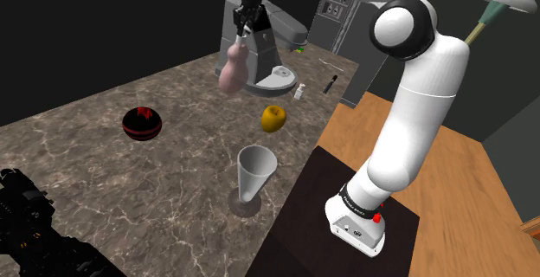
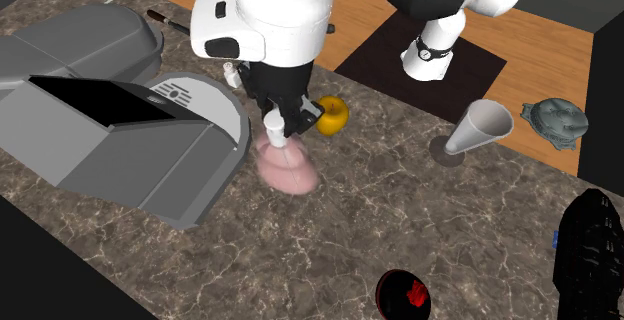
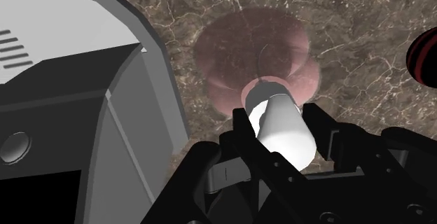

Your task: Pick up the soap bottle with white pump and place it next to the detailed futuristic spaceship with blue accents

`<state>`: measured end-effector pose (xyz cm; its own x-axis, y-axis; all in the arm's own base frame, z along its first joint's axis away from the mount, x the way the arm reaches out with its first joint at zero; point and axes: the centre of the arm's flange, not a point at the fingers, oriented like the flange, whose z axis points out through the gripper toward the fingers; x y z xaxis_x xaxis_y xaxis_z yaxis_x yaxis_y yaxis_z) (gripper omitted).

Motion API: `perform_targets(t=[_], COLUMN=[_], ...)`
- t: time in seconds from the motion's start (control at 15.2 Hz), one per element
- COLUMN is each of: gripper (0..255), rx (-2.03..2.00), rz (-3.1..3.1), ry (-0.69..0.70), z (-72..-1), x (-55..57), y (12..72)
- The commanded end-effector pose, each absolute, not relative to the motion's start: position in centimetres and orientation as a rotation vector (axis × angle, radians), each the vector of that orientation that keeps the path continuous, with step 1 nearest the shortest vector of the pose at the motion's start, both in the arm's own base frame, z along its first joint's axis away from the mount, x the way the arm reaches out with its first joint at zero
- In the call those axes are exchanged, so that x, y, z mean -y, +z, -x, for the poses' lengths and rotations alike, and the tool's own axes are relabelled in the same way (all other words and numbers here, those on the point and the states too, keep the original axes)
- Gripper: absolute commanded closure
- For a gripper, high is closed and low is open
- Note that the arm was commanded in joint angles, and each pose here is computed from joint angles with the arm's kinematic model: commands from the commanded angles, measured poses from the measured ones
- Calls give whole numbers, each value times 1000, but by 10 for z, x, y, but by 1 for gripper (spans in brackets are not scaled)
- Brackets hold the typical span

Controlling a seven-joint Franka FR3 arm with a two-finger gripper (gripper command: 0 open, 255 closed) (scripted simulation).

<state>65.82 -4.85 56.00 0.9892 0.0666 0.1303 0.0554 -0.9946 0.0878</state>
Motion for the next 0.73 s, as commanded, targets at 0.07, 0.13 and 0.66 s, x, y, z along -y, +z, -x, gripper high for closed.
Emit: perform_targets(t=[0.07, 0.13, 0.66], gripper=[255, 255, 255], rx=[-93, -93, -93], rz=[-3049, -3049, -3049], ry=[206, 206, 206], z=[-659, -659, -659], x=[50, 50, 50], y=[576, 581, 623])
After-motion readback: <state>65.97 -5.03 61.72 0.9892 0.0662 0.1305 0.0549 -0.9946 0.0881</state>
